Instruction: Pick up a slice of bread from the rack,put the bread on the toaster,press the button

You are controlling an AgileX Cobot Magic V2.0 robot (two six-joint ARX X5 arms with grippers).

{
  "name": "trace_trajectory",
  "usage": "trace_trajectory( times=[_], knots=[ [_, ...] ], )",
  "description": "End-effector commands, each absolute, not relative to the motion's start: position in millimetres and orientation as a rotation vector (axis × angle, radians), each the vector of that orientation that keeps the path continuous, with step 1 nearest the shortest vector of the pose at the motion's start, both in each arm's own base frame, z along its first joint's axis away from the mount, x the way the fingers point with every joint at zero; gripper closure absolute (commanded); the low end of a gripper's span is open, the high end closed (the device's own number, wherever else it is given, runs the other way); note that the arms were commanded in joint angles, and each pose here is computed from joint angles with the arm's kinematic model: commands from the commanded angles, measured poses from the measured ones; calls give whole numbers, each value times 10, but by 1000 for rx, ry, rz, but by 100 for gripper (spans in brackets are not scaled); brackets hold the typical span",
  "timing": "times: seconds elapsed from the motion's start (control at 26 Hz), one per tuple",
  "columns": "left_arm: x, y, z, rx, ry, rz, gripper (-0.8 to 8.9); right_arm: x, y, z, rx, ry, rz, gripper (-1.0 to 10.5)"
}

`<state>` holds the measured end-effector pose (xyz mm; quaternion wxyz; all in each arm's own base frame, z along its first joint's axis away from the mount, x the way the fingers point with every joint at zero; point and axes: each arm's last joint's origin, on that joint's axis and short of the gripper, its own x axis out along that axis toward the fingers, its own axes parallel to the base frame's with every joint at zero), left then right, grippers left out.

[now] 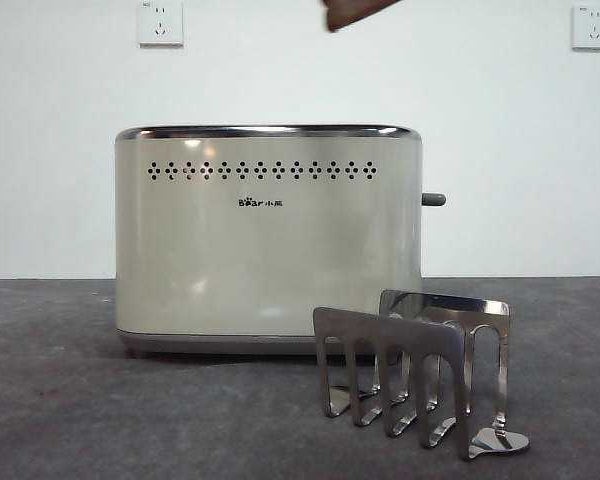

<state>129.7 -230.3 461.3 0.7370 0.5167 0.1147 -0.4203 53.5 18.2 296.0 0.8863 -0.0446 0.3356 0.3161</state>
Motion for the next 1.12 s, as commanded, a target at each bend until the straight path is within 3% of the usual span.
trace_trajectory(
  times=[0.04,0.5,0.89,1.12],
  knots=[
    [1390,-2258,4585,1134,301,-866,822,529,183,2972,-98,691,665,952],
    [1745,-2056,4557,1093,388,-753,822,529,194,2982,-82,674,705,951],
    [1981,-2161,4356,1127,487,-742,822,626,222,3122,-105,476,770,951],
    [2093,-2241,4189,1175,569,-758,822,648,223,3157,-119,431,767,951]
  ],
)
